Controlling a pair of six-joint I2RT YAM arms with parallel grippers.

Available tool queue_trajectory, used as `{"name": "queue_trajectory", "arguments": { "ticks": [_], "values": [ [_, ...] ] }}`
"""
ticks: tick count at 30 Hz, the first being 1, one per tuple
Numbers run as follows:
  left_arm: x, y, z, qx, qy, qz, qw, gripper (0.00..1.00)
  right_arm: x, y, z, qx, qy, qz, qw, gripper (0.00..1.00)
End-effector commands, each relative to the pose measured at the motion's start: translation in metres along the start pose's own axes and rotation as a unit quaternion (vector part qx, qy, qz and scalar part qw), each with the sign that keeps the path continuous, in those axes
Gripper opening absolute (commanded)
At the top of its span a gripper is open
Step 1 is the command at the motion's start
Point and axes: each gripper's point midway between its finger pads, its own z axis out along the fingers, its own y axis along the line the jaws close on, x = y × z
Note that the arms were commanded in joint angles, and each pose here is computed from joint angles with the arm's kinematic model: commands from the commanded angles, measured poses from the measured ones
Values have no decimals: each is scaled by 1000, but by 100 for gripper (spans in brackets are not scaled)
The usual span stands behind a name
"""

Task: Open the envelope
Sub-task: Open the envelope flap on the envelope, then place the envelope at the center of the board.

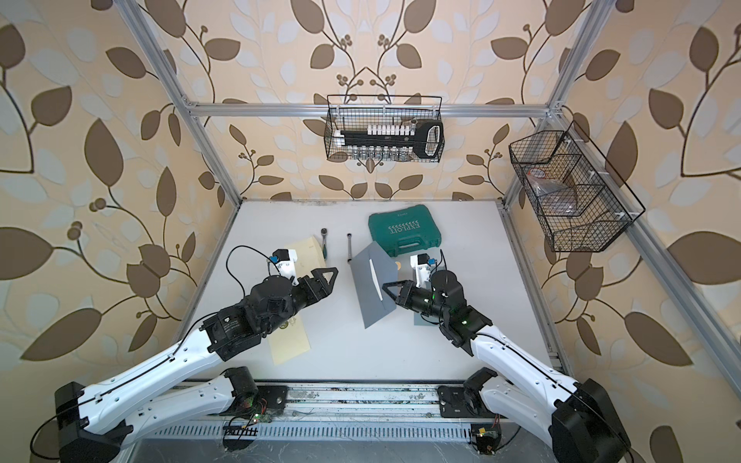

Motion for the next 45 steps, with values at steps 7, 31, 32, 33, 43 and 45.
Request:
{"name": "queue_trajectory", "arguments": {
  "ticks": [7, 31, 32, 33, 43, 45],
  "values": [
    [-13, 18, -4, -58, -23, 13, 998, 96, 7, -49, 9, 103, 9, 11, 995, 0],
    [-4, 2, -4, -25, 16, 43, 999, 99, 34, -146, 68, 220, 39, 137, 965, 17],
    [-3, 2, -4, -24, 17, 44, 999, 99, 33, -146, 68, 223, 38, 133, 965, 17],
    [-3, 1, -4, -23, 18, 45, 999, 99, 32, -147, 69, 226, 38, 130, 965, 16],
    [1, 1, -1, -27, 29, 51, 998, 99, 35, -149, 78, 236, 74, 97, 964, 25],
    [1, 3, -1, -30, 30, 52, 998, 99, 38, -150, 73, 242, 77, 96, 963, 32]
  ]
}}
